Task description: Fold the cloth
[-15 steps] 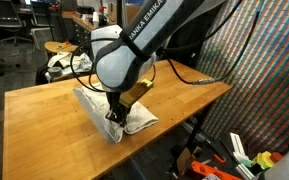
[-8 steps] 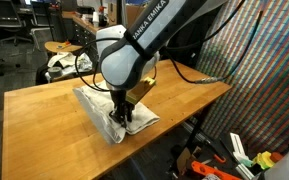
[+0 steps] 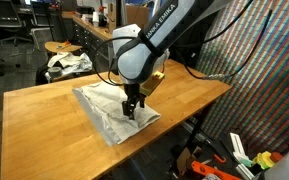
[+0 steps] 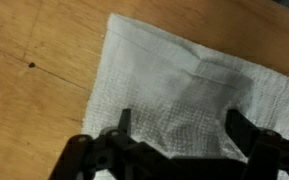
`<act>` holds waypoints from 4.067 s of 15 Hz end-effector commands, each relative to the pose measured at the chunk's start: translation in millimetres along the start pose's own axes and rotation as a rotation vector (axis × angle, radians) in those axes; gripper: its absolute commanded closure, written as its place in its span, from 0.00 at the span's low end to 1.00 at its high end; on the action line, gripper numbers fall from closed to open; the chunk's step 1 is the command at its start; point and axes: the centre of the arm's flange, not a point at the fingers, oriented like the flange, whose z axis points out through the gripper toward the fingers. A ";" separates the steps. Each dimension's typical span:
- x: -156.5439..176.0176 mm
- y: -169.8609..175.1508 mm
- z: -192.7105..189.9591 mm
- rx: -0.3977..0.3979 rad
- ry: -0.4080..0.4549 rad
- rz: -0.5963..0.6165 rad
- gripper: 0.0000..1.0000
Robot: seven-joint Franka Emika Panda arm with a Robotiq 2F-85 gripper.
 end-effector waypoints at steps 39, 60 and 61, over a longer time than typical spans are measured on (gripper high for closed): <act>-3.9 -86.2 -18.4 0.042 0.061 0.149 0.51; -24.9 -71.2 -60.7 0.090 0.126 0.064 0.95; -26.4 -74.1 -62.6 0.095 0.136 0.054 0.97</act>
